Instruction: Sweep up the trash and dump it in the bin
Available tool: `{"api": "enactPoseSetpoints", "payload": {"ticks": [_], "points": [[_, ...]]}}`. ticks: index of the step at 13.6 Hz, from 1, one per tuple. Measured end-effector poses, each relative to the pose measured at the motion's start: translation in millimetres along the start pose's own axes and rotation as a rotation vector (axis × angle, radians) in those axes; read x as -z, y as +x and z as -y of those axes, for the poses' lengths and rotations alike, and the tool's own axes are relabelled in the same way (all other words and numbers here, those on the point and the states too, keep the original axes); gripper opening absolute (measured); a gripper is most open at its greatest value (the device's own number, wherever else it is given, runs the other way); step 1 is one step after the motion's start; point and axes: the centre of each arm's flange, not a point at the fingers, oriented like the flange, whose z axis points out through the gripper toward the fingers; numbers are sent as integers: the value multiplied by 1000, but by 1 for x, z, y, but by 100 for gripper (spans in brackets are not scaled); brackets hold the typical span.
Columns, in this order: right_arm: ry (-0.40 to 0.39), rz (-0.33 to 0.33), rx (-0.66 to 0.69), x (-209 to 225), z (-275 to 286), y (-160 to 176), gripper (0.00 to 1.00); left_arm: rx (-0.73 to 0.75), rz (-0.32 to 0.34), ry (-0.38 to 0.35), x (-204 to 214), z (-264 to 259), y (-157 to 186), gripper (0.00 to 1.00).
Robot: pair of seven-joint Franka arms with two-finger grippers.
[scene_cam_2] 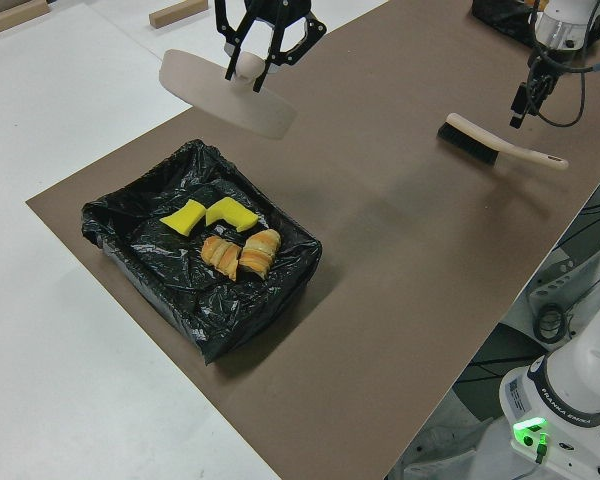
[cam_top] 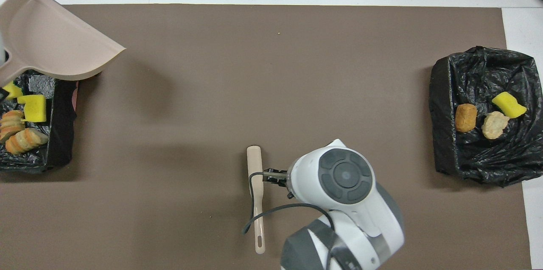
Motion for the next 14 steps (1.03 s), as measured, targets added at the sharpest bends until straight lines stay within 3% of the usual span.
{"api": "enactPoseSetpoints", "payload": {"ticks": [5,9,14], "points": [[30,-88,-46,83,-70,55,100,251,-93,-153,-6,-164,72,33],[-4,-149,-57,136,-101,86,100,373,-170,-238,-52,-292,118,33],[-22,-182,-26,167,-119,111,100,445,-206,-298,-99,-367,156,33]]}}
